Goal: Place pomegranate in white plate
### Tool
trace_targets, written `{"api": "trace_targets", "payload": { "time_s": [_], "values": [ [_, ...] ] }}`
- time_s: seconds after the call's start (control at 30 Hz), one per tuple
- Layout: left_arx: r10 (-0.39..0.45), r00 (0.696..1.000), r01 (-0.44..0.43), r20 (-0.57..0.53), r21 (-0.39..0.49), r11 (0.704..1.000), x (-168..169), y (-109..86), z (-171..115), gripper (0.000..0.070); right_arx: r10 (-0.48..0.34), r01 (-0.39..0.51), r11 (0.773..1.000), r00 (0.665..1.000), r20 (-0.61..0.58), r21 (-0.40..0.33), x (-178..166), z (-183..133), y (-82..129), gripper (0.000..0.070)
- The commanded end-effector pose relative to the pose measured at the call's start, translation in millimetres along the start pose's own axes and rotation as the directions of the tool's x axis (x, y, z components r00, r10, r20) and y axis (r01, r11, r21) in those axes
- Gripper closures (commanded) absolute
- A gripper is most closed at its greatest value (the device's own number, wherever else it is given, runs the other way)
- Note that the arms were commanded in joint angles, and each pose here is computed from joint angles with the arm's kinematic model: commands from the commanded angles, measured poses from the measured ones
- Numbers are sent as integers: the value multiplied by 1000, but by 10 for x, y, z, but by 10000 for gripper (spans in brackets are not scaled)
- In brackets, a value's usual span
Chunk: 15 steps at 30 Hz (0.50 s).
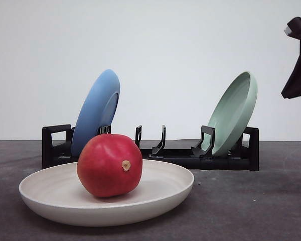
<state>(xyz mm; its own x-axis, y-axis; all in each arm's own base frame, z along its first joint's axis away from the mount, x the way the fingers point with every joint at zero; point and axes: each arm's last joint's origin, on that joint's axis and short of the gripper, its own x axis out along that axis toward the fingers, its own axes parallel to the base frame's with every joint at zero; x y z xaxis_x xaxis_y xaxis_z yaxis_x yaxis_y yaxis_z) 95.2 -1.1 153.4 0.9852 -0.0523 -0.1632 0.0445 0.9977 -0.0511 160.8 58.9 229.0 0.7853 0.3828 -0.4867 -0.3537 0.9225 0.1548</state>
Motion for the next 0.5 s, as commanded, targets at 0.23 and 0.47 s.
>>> {"api": "trace_targets", "payload": {
  "time_s": [0.23,0.47],
  "values": [
    [-1,1000,1,-13,-4,1000,11,2,-38,700,9,-9,1000,998,54,-14,8,51,12,672],
    [-1,1000,1,-13,-4,1000,11,2,-37,700,6,-4,1000,998,68,-31,-24,59,14,672]
  ]
}}
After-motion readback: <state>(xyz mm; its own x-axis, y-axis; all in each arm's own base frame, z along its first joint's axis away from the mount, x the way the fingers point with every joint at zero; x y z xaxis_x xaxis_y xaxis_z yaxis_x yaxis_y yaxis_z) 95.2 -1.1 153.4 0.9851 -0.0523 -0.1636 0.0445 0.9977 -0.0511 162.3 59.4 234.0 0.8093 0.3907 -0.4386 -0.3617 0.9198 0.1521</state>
